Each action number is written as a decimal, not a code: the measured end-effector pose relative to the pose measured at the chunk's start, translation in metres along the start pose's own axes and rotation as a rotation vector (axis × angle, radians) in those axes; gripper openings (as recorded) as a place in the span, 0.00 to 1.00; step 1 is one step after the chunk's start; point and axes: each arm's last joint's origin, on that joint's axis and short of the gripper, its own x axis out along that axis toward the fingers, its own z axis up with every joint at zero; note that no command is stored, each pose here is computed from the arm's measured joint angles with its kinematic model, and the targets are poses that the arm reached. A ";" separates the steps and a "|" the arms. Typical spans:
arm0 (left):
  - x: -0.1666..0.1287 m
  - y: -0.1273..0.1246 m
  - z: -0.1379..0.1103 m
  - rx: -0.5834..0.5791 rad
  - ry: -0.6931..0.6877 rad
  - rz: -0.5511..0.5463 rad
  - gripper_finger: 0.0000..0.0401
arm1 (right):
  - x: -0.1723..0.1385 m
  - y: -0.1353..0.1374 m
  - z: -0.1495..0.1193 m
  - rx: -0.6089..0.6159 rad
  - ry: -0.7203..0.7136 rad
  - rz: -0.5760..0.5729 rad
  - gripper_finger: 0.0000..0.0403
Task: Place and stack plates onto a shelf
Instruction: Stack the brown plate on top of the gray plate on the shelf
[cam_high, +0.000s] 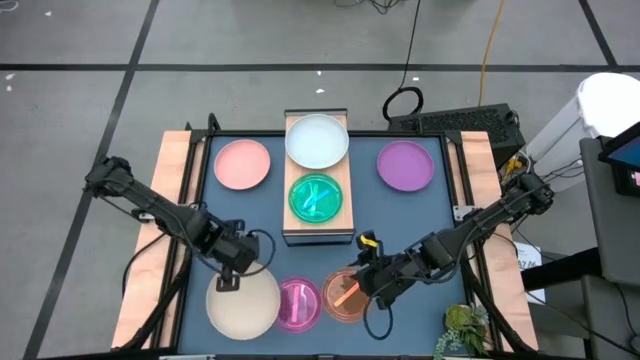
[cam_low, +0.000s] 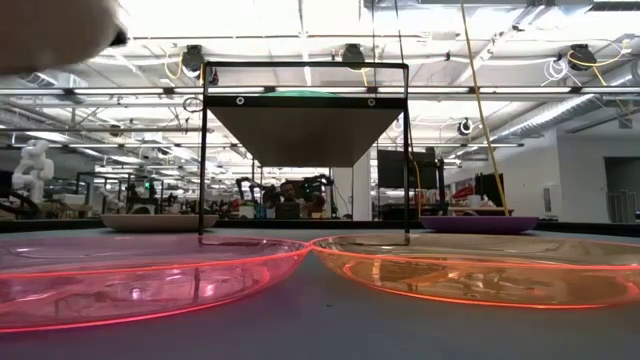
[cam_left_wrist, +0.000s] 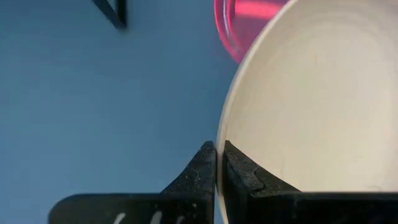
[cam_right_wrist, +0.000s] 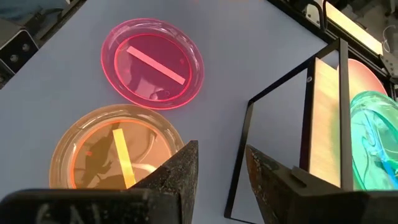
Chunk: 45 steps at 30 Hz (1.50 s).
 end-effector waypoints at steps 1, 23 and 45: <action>-0.007 0.001 0.004 0.001 -0.021 0.006 0.02 | 0.000 0.000 0.000 0.000 0.001 -0.001 0.29; -0.137 0.115 0.072 -0.193 -0.530 0.393 0.02 | 0.000 -0.001 -0.003 -0.028 0.027 0.000 0.29; -0.151 0.259 0.109 -0.398 -0.852 0.578 0.02 | 0.002 -0.006 -0.005 -0.092 0.047 -0.009 0.29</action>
